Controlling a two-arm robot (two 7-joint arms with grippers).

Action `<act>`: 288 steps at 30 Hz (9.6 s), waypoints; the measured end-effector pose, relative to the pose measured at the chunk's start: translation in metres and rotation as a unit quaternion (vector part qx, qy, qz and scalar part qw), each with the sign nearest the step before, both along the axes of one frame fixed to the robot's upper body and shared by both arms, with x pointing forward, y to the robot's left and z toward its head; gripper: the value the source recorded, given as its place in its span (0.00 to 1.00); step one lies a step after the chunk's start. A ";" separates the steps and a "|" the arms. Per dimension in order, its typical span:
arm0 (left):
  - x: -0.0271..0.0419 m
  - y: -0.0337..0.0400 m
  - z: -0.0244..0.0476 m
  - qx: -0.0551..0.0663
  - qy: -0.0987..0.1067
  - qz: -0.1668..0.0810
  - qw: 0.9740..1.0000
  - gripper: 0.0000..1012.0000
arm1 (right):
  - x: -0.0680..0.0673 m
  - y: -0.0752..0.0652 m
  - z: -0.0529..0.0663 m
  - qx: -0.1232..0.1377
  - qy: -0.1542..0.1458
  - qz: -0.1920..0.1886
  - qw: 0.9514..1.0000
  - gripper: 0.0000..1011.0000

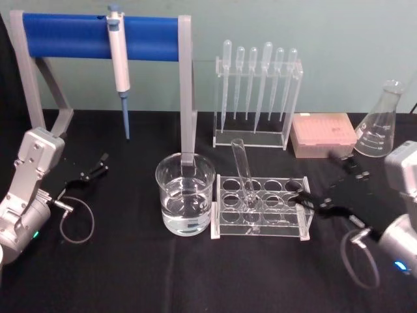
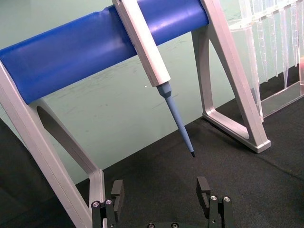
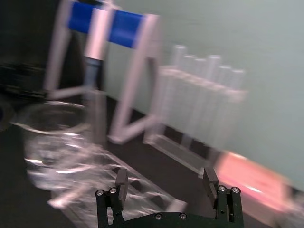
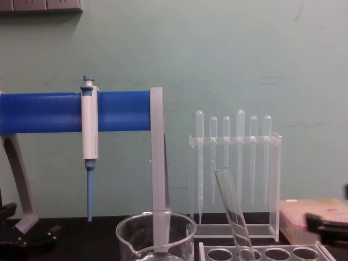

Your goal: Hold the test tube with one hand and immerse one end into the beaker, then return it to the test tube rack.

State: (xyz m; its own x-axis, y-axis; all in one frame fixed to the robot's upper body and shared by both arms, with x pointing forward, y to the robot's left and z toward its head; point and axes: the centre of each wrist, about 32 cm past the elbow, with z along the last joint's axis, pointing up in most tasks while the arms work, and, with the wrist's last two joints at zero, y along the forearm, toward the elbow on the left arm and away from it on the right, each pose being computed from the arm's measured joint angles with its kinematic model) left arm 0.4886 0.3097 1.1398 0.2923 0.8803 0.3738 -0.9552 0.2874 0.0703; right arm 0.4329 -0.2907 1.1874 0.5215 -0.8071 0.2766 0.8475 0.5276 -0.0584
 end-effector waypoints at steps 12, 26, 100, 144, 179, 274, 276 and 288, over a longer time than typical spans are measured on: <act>0.0000 0.0000 0.0000 0.000 0.000 0.000 1.000 0.99 | 0.044 0.034 0.018 0.025 0.071 0.131 0.989 0.99; 0.0000 0.0000 0.0000 0.000 0.000 0.000 1.000 0.99 | 0.074 0.048 0.023 -0.002 0.095 0.159 0.983 0.94; 0.0000 0.0000 0.0000 0.000 0.000 0.000 1.000 0.99 | 0.039 0.042 0.062 0.114 0.004 0.121 0.986 0.22; 0.0000 0.0000 0.0000 0.000 0.000 0.000 1.000 0.99 | 0.039 0.042 0.062 0.112 0.005 0.121 0.986 0.22; 0.0000 0.0000 0.0000 0.000 0.000 0.000 1.000 0.99 | 0.039 0.042 0.062 0.112 0.005 0.121 0.986 0.22; 0.0000 0.0000 0.0000 0.000 0.000 0.000 1.000 0.99 | 0.084 0.118 -0.016 0.120 0.021 0.208 0.971 0.22; 0.0000 0.0000 0.0000 0.000 0.000 0.000 1.000 0.99 | 0.084 0.118 -0.016 0.120 0.021 0.208 0.971 0.22; 0.0000 0.0000 0.0000 0.000 0.000 0.000 1.000 0.99 | 0.084 0.118 -0.014 0.120 0.020 0.208 0.970 0.22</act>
